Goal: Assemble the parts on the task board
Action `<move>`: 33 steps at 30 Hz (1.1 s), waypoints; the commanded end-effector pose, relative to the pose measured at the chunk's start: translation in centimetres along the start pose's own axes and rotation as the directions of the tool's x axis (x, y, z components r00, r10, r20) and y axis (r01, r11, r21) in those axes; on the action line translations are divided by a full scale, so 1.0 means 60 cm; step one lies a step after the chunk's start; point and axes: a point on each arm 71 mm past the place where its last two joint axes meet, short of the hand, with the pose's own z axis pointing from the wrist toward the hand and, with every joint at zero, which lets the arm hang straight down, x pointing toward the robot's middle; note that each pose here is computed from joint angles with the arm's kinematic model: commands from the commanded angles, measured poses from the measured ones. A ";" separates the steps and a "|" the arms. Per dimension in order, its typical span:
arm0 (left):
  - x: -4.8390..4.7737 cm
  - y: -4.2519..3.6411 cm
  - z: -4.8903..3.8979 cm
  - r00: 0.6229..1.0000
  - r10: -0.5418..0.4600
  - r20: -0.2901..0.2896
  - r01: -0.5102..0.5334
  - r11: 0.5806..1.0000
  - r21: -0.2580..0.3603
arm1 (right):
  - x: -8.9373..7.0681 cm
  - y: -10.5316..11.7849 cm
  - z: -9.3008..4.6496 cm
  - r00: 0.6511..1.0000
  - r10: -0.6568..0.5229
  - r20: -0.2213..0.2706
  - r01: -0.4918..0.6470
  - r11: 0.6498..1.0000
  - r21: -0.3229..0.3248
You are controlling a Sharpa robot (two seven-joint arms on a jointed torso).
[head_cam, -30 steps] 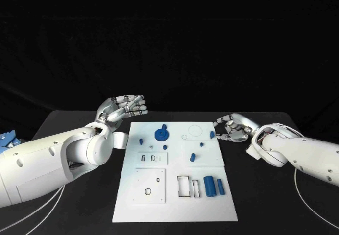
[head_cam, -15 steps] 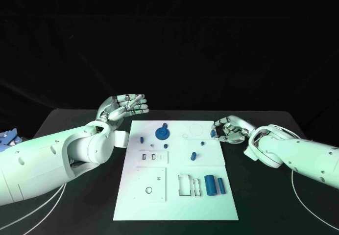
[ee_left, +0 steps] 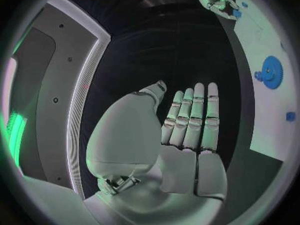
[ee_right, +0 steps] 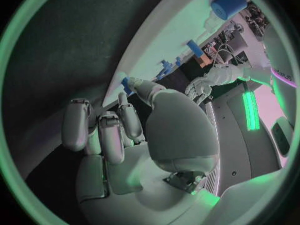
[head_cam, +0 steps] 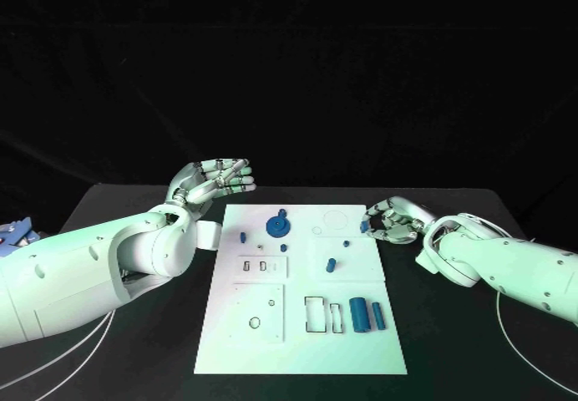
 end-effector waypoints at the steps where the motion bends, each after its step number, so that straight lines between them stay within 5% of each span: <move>1: 0.004 -0.002 0.001 1.000 -0.010 -0.018 0.010 1.000 0.009 | -0.001 0.000 0.001 1.000 -0.009 0.017 0.009 1.000 0.004; 33: 0.002 -0.001 0.000 1.000 -0.008 -0.016 0.008 1.000 0.003 | 0.006 0.011 0.007 1.000 0.001 0.012 -0.001 1.000 -0.010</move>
